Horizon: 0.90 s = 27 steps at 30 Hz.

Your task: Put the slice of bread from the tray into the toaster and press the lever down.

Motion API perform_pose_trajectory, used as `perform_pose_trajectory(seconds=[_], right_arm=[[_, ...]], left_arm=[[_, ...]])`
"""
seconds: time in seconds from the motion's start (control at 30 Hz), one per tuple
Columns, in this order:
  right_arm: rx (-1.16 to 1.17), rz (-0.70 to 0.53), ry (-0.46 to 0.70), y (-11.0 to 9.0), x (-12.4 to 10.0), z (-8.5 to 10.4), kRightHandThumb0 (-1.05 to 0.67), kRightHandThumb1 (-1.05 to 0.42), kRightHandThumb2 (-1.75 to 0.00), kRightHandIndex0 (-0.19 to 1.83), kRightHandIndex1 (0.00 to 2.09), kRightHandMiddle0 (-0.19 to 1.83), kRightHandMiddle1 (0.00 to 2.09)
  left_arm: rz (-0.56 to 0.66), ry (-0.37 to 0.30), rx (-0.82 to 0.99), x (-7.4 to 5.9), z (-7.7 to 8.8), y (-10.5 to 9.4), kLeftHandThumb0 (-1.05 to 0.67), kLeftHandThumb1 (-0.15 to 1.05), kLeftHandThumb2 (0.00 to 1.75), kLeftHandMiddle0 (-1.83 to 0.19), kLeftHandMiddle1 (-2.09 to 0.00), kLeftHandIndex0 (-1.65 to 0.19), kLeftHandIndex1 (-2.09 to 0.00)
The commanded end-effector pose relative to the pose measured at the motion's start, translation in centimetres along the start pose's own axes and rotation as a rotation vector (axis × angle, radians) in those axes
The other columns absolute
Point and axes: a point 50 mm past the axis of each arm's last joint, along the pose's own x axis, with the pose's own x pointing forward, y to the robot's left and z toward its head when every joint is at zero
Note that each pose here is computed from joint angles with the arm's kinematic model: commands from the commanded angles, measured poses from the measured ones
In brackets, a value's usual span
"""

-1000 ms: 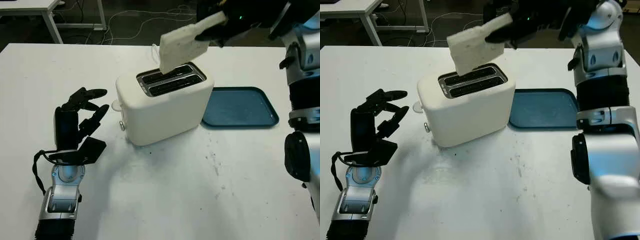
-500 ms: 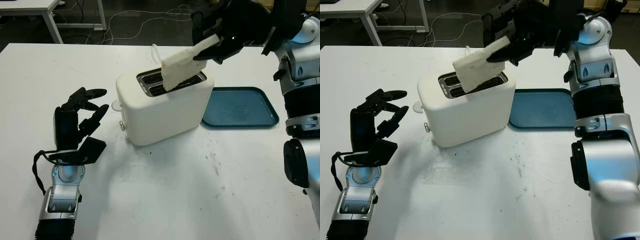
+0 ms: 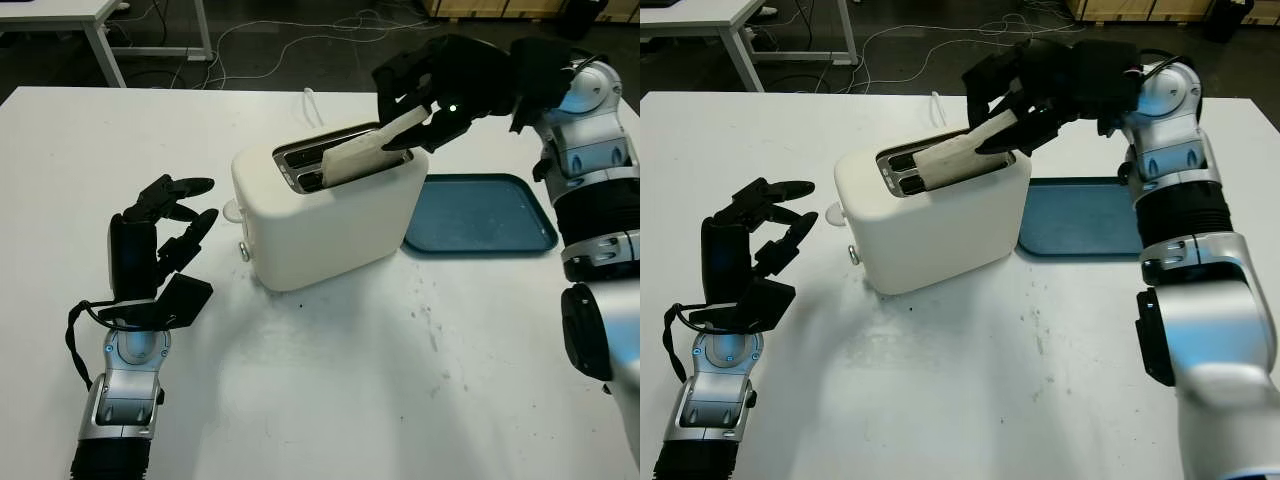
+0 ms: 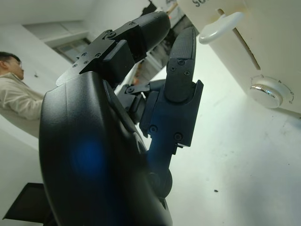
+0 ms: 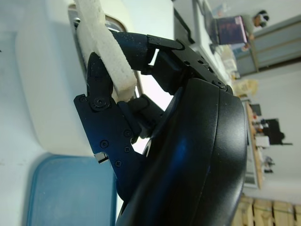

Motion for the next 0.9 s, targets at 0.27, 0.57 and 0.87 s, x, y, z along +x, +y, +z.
perform_pose_trajectory(seconds=[0.27, 0.57, 0.87], right_arm=[[0.018, 0.035, 0.011, 1.4, 1.5, 0.9, -0.49, -0.92, -0.5, 1.18, 1.75, 0.96, 1.75], [-0.083, 0.006, 0.046, 1.3, 1.2, 0.3, -0.64, -0.92, -0.22, 0.72, 1.62, 0.67, 1.34], [-0.647, -0.157, 0.056, 1.1, -1.0, 1.1, -0.66, -0.8, 0.0, 0.15, 1.27, 0.77, 0.13]], left_arm=[[0.006, 0.0, -0.003, -0.1, 0.1, 0.0, -0.43, 0.92, 0.12, -0.62, -1.27, -0.74, -0.57], [0.008, -0.004, 0.0, -0.1, 0.1, 0.0, -0.44, 0.92, 0.12, -0.62, -1.28, -0.75, -0.57], [0.004, -0.001, -0.008, -0.1, 0.1, 0.0, -0.43, 0.92, 0.12, -0.62, -1.29, -0.75, -0.57]])
